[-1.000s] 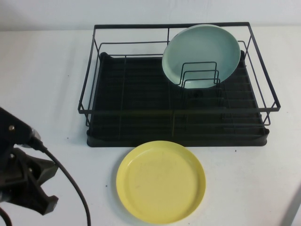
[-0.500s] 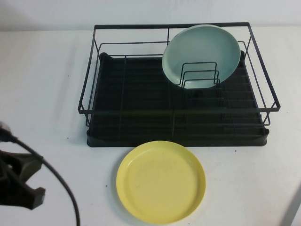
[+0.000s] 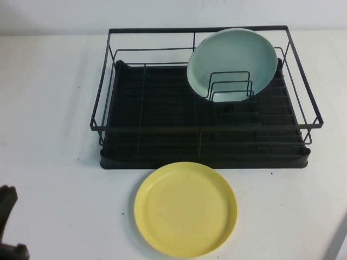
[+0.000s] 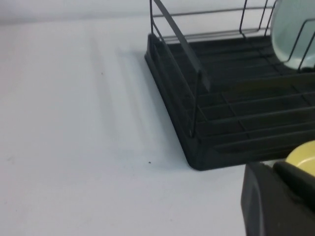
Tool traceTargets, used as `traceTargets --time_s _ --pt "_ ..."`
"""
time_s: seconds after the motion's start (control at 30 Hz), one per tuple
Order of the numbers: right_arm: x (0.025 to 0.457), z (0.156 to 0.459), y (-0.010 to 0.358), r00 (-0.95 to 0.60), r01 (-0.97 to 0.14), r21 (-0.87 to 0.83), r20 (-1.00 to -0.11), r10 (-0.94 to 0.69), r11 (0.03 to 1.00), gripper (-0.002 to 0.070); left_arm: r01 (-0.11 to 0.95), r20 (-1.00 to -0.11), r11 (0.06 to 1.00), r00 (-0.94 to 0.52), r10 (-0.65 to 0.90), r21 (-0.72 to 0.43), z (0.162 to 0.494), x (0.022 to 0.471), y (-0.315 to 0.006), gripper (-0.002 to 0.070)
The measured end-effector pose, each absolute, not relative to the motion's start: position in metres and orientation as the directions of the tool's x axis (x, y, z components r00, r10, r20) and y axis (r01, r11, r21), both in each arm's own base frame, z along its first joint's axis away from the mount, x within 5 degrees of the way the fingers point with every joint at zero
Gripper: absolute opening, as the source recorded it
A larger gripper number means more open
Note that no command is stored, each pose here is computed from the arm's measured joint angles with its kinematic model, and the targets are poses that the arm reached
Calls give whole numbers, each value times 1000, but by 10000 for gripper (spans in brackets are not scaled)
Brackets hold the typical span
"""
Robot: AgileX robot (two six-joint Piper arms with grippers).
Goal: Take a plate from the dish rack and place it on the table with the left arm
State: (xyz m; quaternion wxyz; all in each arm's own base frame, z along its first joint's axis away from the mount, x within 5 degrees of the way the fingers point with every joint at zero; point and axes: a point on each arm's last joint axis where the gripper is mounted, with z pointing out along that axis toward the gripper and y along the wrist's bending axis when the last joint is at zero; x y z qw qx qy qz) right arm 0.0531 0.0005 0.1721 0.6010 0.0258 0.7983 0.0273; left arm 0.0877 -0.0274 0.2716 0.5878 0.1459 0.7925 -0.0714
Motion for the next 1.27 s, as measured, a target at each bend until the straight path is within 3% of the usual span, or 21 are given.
traceTargets --time_s 0.17,0.33,0.57,1.27 --pt "53 172 1 -276 8 75 -958 74 997 -21 283 -984 957 -143 103 59 216 73 -21 -1" --pt "53 172 1 -276 8 75 -958 74 997 -20 189 -985 980 -149 88 59 188 62 -11 -1" --pt "53 172 1 -276 8 75 -958 74 997 -20 73 -963 996 -260 70 53 175 54 -3 -1" --pt "53 172 1 -276 8 75 -958 74 997 -20 68 -962 997 -268 57 40 174 53 -3 -1"
